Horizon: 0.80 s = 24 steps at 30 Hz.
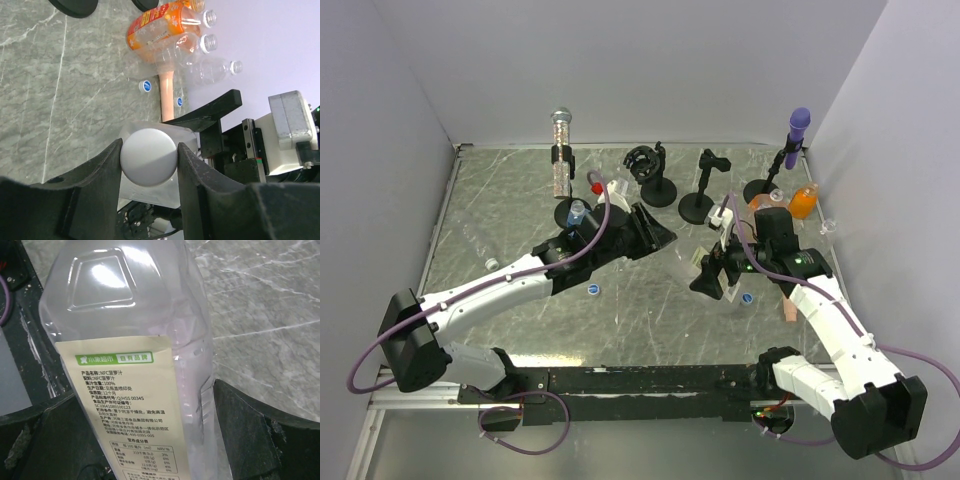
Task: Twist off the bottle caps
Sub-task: Unscrew the bottle cap from the plastic bottle.
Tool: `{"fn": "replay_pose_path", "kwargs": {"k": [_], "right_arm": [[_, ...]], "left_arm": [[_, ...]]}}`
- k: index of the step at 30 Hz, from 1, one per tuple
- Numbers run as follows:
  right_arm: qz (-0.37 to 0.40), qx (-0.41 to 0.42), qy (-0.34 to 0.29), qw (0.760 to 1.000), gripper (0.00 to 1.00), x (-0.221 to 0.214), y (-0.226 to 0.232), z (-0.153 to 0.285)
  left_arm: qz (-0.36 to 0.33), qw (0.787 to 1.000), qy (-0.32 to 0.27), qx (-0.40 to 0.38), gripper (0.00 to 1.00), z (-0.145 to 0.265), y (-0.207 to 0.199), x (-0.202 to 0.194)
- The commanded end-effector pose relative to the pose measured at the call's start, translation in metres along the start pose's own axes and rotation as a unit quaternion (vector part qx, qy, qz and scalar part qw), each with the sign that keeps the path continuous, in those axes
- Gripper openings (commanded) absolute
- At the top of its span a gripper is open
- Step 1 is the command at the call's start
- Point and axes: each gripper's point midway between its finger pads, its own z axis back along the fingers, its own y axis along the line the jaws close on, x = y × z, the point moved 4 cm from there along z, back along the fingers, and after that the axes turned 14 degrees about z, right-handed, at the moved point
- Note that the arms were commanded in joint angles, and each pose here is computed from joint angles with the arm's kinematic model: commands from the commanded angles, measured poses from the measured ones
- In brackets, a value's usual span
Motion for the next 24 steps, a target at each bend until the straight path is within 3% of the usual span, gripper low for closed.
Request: {"fn": "replay_pose_path", "kwargs": {"k": [1,19,22,24], "right_arm": [[-0.002,-0.03,0.004,1.0,0.99,0.002,-0.009,-0.003],[0.019,-0.002,0.016,1.0,0.98,0.0,-0.011,-0.013],[0.025,0.011,0.011,1.0,0.86,0.002,-0.007,-0.013],[0.026,0.027,0.01,0.999,0.66,0.002,-0.003,-0.013]], "left_arm": [[0.048,0.996,-0.03,-0.076,0.01,0.011,-0.046,0.015],[0.082,0.99,-0.026,-0.109,0.01,0.017,-0.057,0.015],[0.084,0.99,-0.025,-0.114,0.01,0.018,-0.056,0.015],[0.084,0.989,-0.019,-0.119,0.01,0.019,-0.056,0.013]]}}
